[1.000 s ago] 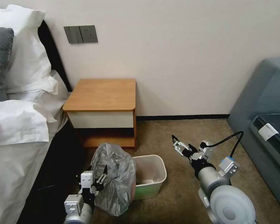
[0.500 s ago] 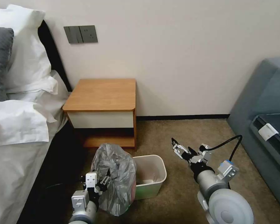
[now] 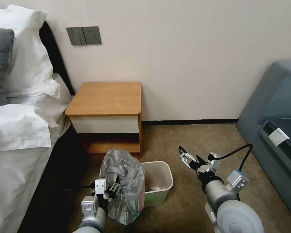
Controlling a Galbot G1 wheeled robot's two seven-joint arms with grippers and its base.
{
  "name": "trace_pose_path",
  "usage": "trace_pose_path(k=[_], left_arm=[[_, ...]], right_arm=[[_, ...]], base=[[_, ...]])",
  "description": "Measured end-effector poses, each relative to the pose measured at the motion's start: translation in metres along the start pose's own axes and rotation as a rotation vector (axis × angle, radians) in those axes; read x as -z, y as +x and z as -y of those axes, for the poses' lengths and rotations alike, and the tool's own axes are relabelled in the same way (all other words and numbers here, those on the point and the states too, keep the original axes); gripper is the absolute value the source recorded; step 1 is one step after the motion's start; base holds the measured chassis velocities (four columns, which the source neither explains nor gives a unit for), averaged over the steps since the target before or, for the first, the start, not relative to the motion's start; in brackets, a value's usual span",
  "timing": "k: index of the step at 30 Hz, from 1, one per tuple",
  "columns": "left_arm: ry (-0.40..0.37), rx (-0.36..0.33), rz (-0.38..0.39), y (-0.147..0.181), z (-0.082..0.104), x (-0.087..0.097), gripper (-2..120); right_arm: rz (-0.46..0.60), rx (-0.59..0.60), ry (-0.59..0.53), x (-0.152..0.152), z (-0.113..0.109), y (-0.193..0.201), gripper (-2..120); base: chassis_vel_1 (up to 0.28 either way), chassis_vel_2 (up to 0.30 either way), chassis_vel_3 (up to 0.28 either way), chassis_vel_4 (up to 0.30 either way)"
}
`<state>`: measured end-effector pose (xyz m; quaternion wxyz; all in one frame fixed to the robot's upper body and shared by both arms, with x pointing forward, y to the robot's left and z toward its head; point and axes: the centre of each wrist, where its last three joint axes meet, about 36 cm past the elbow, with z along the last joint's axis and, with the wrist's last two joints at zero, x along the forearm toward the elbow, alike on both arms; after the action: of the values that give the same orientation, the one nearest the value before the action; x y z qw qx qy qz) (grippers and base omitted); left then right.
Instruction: Pick up the garbage bag from the table and place it over the trash can.
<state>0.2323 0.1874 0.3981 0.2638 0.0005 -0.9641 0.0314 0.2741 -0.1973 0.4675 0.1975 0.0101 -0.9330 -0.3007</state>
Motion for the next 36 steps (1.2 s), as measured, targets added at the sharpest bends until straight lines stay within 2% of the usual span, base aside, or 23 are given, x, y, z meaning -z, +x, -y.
trace_pose_path(k=[6,10,15,23,29,32,36], left_arm=[[0.018,-0.005,-0.035,-0.007,0.002,0.005,66],[0.045,-0.013,-0.083,-0.013,0.002,0.02,59],[0.052,-0.011,-0.113,-0.024,-0.001,0.027,59],[0.075,-0.026,-0.188,-0.036,-0.005,0.029,59],[0.085,-0.029,-0.209,-0.042,-0.007,0.027,58],[0.085,-0.028,-0.211,-0.044,-0.007,0.026,53],[0.079,-0.02,-0.215,-0.046,-0.008,0.025,33]], right_arm=[[0.003,-0.006,0.001,-0.002,0.0,0.002,100],[0.002,-0.01,0.004,-0.003,0.001,0.003,100],[-0.006,-0.019,0.007,-0.007,0.002,0.002,100],[-0.016,-0.034,0.006,-0.011,0.005,0.0,100],[-0.016,-0.044,0.006,-0.014,0.006,-0.001,100],[-0.016,-0.049,0.007,-0.015,0.007,-0.001,100],[-0.015,-0.051,0.004,-0.016,0.007,-0.001,100]], base=[[0.0,0.0,0.0,0.0],[0.0,0.0,0.0,0.0],[0.0,0.0,0.0,0.0],[0.0,0.0,0.0,0.0],[0.0,0.0,0.0,0.0],[0.0,0.0,0.0,0.0],[0.0,0.0,0.0,0.0]])
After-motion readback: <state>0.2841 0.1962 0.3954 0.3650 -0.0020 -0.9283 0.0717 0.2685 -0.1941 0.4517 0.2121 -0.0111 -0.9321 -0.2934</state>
